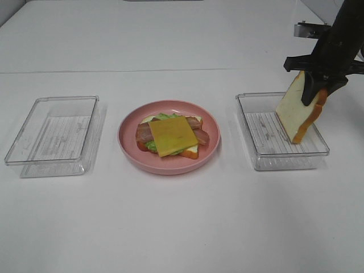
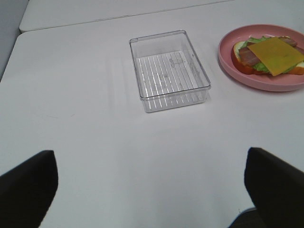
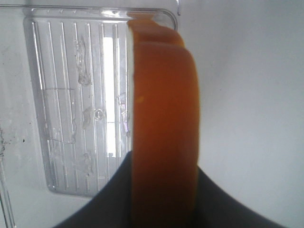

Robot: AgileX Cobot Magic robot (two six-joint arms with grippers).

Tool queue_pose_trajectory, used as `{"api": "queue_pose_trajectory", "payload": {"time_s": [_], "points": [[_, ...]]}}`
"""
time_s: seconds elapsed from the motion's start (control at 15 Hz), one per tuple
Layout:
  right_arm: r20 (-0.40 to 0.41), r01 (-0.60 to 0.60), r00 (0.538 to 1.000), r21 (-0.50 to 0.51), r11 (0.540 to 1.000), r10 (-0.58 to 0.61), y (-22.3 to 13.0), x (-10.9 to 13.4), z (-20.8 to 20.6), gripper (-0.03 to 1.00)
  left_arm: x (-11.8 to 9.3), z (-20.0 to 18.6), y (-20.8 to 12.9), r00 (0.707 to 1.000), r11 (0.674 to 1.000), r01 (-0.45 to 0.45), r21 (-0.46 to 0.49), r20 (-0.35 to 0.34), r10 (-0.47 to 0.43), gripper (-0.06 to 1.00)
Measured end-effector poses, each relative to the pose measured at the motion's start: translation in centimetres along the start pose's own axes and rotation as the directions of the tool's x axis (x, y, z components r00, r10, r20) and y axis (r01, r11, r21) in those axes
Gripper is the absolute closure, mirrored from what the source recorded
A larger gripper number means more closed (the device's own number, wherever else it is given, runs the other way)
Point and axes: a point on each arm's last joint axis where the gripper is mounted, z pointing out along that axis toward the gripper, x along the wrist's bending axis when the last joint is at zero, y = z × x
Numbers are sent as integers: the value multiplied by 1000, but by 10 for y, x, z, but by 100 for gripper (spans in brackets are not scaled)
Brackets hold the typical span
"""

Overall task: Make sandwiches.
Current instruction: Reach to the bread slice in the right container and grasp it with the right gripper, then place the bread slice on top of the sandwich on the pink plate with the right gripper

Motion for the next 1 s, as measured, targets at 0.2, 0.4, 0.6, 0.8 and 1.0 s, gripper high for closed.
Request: {"api": "queue_pose_trajectory", "payload": {"time_s": [0.2,0.4,0.6,0.8,1.0], "points": [[0,0,1000,2,1000,0,0,0,0,74,0,0,0,1000,1000,0,0,0,0,-5],[-3,-2,1000,5,1000,2,0,1,-3,74,0,0,0,1000,1000,0,0,0,0,-5],[-35,-28,999,-68,997,26,10,5,-27,74,0,0,0,1000,1000,0,0,0,0,-5],[-169,-102,984,-247,964,61,-4,23,-100,74,0,0,0,1000,1000,0,0,0,0,-5],[-194,-90,980,-292,952,33,-28,41,-131,74,0,0,0,1000,1000,0,0,0,0,-5]]}}
